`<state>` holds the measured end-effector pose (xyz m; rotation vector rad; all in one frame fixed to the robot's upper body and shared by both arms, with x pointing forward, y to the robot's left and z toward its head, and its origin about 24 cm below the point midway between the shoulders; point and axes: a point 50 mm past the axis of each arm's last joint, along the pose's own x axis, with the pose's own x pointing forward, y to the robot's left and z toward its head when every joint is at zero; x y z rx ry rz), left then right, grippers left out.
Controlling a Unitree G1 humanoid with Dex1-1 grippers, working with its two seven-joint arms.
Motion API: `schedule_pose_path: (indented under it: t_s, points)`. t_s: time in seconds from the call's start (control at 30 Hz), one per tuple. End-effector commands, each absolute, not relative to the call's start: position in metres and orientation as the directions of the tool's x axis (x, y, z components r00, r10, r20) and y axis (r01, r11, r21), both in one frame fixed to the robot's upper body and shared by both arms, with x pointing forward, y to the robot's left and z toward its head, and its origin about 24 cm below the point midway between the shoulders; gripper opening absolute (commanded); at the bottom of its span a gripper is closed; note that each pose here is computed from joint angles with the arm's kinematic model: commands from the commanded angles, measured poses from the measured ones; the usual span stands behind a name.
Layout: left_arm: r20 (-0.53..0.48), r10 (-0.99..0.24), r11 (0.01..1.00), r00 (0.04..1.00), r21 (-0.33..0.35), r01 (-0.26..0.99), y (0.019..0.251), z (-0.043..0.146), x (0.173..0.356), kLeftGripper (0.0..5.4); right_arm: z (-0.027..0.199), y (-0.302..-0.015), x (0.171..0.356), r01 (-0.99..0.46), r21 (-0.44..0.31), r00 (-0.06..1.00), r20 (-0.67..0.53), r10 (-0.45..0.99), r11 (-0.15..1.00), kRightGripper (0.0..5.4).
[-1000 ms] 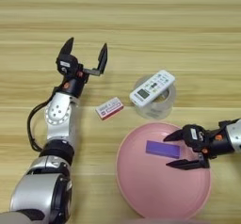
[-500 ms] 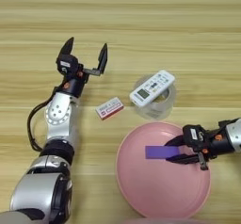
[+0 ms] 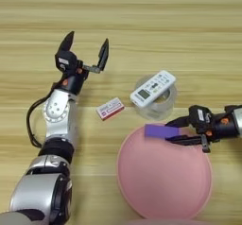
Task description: Move the objects on the table
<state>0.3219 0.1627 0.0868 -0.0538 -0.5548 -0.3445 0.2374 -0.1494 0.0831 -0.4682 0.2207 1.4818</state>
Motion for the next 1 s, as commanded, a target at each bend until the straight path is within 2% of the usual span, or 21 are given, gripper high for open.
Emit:
schedule_pose_path:
  t_s: [0.03,0.17,0.3,0.4,0.53,0.77,1.0]
  points:
    - [0.571,-0.423,0.888,0.703,0.109,0.446,0.155,0.104,0.313,5.40,0.101,-0.155,0.244,-0.976,-0.213,0.129,-0.389,0.912,0.047,1.43]
    - [0.574,-0.537,0.814,0.618,0.161,0.558,0.147,0.112,0.302,5.40,0.110,-0.159,0.247,-0.972,-0.226,0.150,-0.359,0.921,0.070,1.43]
    - [0.571,-0.616,0.730,0.543,0.153,0.666,0.146,0.119,0.294,5.40,0.118,-0.163,0.251,-0.965,-0.246,0.173,-0.342,0.924,0.090,1.43]
    - [0.552,-0.695,0.632,0.461,0.163,0.758,0.143,0.122,0.284,5.40,0.126,-0.166,0.253,-0.959,-0.263,0.190,-0.316,0.930,0.107,1.43]
    - [0.523,-0.771,0.499,0.363,0.143,0.855,0.135,0.120,0.271,5.40,0.138,-0.169,0.256,-0.955,-0.267,0.199,-0.259,0.945,0.128,1.43]
    - [0.422,-0.877,0.317,0.232,0.145,0.937,0.118,0.104,0.252,5.40,0.149,-0.171,0.257,-0.956,-0.264,0.189,-0.210,0.959,0.131,1.43]
    - [0.348,-0.926,0.217,0.149,0.165,0.962,0.108,0.097,0.245,5.40,0.154,-0.168,0.253,-0.963,-0.249,0.154,-0.180,0.971,0.107,1.43]
